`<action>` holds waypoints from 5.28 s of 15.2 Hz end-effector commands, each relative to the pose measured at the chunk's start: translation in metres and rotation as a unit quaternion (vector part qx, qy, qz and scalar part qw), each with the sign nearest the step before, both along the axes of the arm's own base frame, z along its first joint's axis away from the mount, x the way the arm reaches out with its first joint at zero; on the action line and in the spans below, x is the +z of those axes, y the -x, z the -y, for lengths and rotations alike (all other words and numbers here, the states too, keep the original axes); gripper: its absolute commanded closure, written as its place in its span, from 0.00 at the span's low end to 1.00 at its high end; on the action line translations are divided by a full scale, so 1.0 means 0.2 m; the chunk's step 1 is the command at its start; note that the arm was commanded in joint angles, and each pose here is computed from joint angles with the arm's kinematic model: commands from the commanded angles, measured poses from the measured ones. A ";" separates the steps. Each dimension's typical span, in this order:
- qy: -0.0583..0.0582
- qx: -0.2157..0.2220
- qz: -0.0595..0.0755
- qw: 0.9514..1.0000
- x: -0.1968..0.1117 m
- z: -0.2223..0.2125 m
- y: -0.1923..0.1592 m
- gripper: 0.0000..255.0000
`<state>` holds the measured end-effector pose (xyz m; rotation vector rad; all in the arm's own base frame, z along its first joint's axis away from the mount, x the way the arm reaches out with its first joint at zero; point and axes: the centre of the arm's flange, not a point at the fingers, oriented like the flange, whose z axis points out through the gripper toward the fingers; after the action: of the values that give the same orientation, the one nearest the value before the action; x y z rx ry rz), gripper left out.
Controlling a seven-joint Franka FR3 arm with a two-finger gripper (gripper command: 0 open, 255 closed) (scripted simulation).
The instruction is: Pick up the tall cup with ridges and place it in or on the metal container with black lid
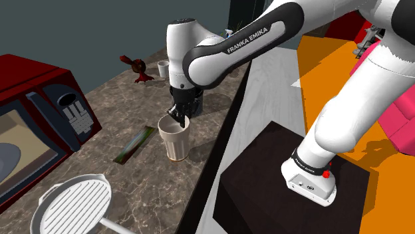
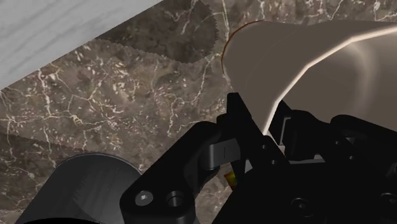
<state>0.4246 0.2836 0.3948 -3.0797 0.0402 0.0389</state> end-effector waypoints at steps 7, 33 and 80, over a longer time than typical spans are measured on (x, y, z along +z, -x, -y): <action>0.000 0.000 0.000 1.000 0.22 0.00 -0.01 1.00; 0.000 0.000 0.000 1.000 0.85 0.14 -0.14 1.00; 0.000 0.000 0.000 1.000 0.56 1.37 -1.23 1.00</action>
<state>0.6723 0.0080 0.5128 -3.0795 0.0402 0.0408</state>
